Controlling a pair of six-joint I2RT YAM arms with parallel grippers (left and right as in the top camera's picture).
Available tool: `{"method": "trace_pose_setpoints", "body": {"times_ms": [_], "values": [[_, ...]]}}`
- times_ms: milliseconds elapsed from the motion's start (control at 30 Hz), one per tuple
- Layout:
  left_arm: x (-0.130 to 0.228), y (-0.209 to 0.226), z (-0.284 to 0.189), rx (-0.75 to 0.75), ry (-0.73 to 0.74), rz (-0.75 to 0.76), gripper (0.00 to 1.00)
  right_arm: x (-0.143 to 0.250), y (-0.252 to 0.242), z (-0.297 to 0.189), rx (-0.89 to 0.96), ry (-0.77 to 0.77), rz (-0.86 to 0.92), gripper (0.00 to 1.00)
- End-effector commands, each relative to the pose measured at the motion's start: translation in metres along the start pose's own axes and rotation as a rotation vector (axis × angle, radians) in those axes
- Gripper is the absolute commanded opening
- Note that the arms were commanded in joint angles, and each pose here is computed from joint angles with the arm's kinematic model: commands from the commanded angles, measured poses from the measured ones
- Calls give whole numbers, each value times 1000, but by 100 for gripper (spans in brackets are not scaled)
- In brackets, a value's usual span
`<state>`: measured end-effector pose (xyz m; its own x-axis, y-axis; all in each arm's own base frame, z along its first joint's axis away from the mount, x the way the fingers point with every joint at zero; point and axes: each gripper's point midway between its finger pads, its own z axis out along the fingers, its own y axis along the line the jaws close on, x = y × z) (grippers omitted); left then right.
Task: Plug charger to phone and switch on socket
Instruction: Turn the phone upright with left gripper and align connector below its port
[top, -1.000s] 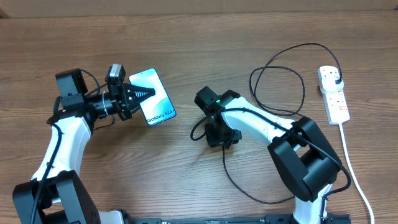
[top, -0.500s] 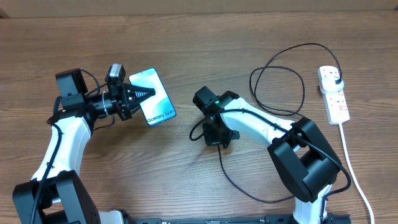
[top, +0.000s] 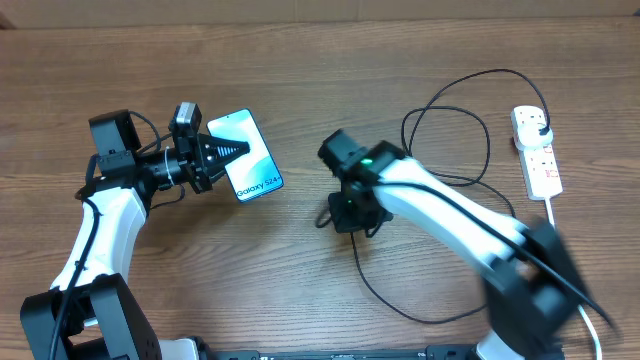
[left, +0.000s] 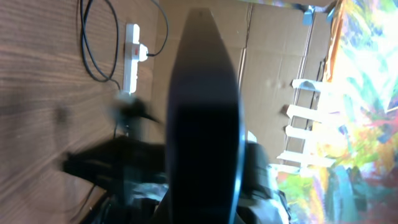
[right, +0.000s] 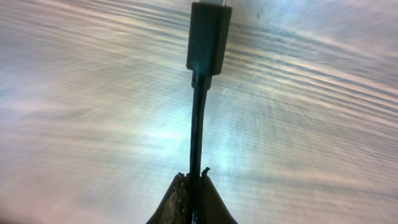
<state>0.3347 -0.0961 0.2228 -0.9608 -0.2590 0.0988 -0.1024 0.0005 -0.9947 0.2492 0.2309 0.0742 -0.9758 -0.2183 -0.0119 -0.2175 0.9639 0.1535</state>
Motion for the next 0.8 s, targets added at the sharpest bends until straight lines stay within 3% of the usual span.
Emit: {"method": "trace_pose_setpoints", "body": {"times_ms": [0, 267, 567, 767], "values": [[4, -19, -1, 32, 32, 106, 4, 4, 15, -79, -114, -182, -95, 4], [9, -27, 17, 30, 91, 160, 4, 59, 43, -151, -340, -262, -258, 4], [13, -42, 32, 35, 140, 268, 4, 100, 85, -134, -362, -150, -375, 4], [19, -44, 41, 41, 171, 321, 4, 100, 103, -132, -391, -165, -395, 4]]}}
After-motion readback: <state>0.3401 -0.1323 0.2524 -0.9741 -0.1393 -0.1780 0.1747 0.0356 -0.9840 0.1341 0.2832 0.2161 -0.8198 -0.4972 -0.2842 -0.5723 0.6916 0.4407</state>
